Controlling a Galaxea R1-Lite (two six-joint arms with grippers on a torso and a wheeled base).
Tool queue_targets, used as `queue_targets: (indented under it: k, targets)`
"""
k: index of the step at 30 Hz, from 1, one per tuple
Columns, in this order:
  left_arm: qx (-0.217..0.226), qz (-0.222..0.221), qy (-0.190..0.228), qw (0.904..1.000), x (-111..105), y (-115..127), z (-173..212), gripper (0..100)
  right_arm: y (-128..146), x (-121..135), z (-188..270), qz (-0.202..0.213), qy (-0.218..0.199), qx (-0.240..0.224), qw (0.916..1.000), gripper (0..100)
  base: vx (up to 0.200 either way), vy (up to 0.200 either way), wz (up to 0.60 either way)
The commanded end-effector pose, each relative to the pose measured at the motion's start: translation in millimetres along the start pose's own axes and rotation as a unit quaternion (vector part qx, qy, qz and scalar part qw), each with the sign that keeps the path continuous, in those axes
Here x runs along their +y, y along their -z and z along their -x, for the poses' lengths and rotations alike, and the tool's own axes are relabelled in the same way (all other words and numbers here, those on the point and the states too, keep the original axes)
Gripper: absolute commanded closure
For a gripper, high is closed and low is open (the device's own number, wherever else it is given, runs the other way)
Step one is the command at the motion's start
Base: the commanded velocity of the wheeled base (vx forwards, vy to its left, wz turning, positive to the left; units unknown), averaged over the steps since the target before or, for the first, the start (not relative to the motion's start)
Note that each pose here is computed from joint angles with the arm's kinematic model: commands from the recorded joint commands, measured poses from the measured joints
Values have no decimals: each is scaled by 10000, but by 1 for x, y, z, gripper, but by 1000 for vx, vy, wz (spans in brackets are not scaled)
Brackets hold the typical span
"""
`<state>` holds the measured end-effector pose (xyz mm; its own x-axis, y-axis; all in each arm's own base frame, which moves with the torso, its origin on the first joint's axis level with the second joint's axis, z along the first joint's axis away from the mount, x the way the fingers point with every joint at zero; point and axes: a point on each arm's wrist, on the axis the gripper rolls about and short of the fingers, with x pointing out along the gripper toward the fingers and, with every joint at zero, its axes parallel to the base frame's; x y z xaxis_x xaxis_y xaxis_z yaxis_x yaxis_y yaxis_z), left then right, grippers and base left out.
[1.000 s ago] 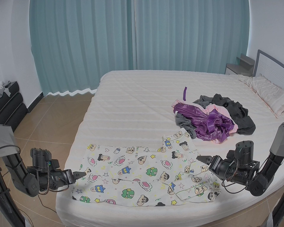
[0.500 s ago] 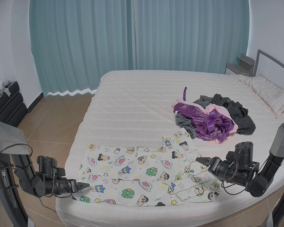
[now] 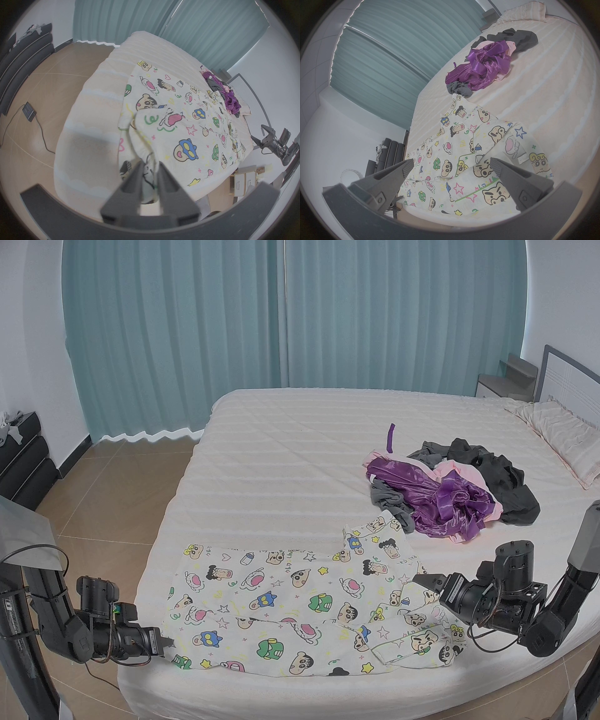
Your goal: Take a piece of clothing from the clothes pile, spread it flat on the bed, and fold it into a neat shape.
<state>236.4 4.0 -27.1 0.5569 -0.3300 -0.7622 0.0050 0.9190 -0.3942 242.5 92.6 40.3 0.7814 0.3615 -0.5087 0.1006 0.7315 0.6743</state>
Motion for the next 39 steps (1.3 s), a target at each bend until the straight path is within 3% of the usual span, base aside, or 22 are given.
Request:
queue_targets:
  k: [1, 21, 22, 29, 33, 36, 39]
  targets:
    - [-11, 95, -81, 9999, 5, 3, 5, 100, 1, -1, -1, -2, 29, 17, 10000, 0, 0, 0, 0]
    - [221, 265, -216, 9992, 7, 32, 23, 100, 4, -5, -6, -10, 122, 97, 9999, 0, 0, 0, 0]
    - [214, 262, -215, 9992, 7, 34, 24, 0, 4, -5, -6, -11, 127, 102, 9999, 0, 0, 0, 0]
    - [201, 273, -233, 9992, 8, 35, 25, 0, 4, -5, -5, 5, 126, 91, 9999, 0, 0, 0, 0]
    - [-146, 291, -257, 9991, 11, 27, 30, 0, 4, -5, -5, 59, 126, 92, 9999, 0, 0, 0, 0]
    - [-770, 179, -226, 9966, 11, 11, 39, 0, 4, -5, -5, 81, 131, 97, 9998, 0, 0, 0, 0]
    - [-1104, 82, -137, 9938, 9, 0, 43, 0, 4, -5, -5, 90, 126, 92, 9998, 0, 0, 0, 0]
